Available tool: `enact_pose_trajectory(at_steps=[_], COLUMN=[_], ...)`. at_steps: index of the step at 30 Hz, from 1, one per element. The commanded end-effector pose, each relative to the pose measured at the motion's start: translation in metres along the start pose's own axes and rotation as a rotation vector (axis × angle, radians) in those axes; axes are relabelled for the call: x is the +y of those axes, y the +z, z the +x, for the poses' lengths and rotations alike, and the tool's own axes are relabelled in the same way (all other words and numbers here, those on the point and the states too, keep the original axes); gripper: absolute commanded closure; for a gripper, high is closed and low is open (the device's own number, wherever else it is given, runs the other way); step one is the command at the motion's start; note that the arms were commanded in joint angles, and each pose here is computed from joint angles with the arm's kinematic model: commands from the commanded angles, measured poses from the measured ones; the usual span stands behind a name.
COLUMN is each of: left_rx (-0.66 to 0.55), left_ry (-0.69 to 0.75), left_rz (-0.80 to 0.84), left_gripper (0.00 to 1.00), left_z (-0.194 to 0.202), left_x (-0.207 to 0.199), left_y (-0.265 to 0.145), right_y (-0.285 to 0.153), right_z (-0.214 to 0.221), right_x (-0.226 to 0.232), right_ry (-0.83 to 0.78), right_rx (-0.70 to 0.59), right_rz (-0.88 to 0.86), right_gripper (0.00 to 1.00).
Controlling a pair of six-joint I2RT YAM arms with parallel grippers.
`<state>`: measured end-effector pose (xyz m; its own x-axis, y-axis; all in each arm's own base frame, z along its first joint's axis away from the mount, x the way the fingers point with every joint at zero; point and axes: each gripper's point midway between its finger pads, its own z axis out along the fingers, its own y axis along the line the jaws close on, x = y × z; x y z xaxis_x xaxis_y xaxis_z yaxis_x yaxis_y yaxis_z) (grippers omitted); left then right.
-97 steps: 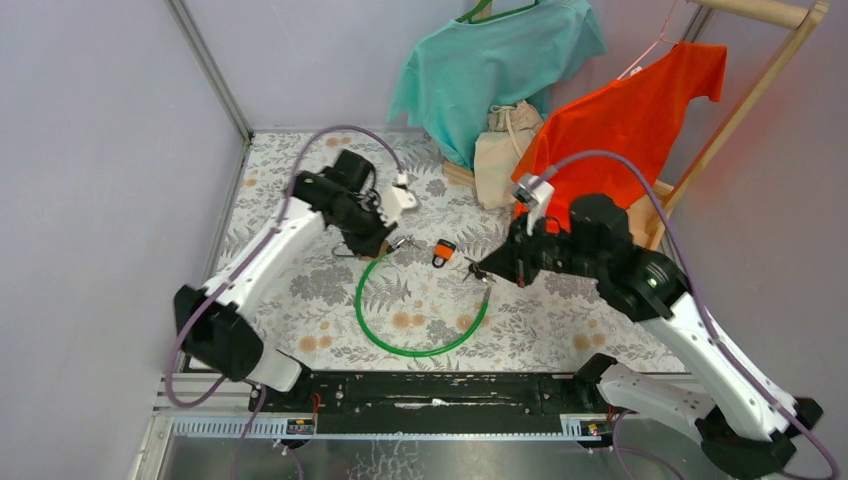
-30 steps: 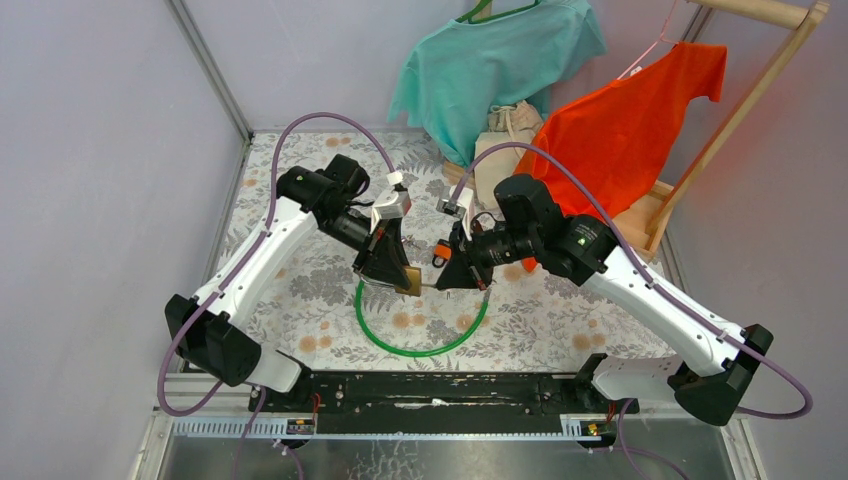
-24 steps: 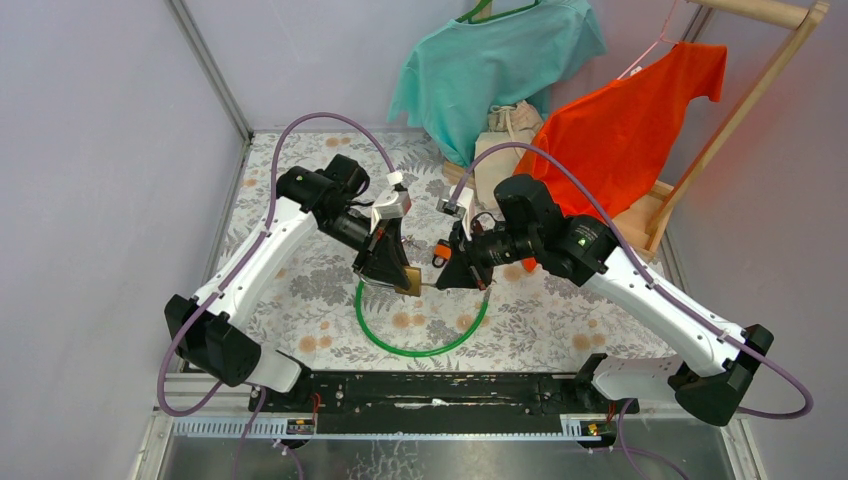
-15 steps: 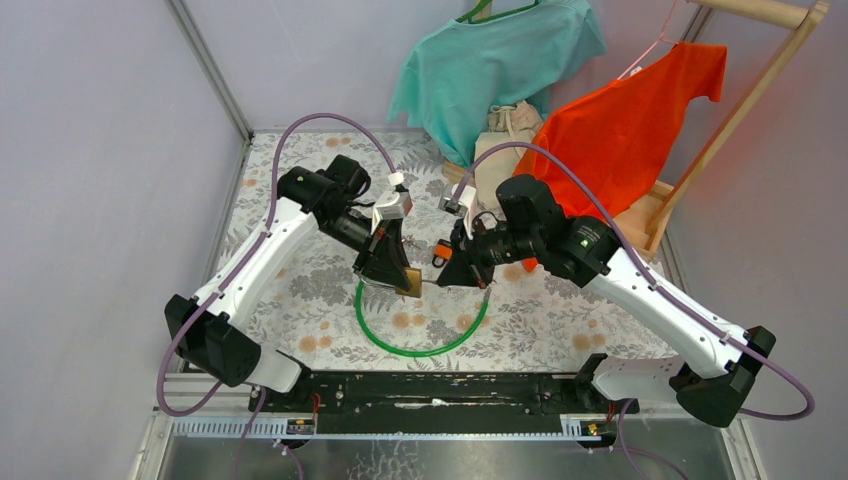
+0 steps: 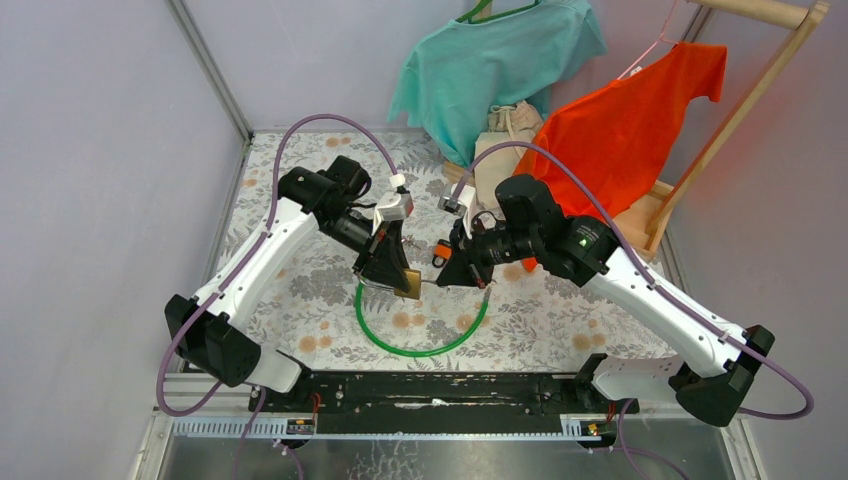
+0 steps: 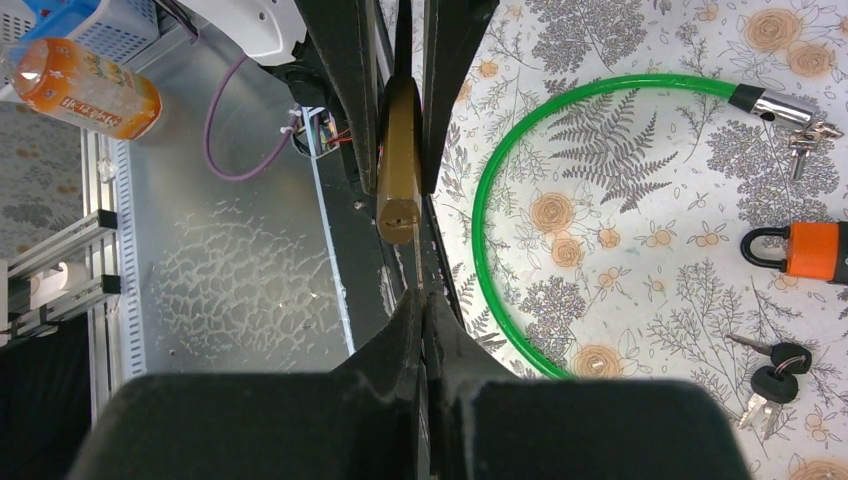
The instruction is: Unlock with the key
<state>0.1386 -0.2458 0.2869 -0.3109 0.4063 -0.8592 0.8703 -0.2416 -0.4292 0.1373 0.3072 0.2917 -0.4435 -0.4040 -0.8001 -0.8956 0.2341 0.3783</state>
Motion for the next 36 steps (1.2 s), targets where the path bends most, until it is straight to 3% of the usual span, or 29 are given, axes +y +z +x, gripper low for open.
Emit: enact_pose_trajectory(at_steps=[1,36], left_rx=[-0.050,-0.071], left_ry=[0.006,0.008], left_rz=[0.044,0.049], left_gripper=[1.00,1.00], left_z=[-0.011,-0.022], left_x=[-0.017,-0.025], left_y=[0.002,-0.001], right_y=[0.003,0.012], right_z=[-0.024,-0.024], right_x=[0.015,0.008], right_ry=[-0.046,-0.030], right_rx=[-0.070,-0.156], right_rz=[-0.066,-0.045], right_gripper=[1.00,1.00])
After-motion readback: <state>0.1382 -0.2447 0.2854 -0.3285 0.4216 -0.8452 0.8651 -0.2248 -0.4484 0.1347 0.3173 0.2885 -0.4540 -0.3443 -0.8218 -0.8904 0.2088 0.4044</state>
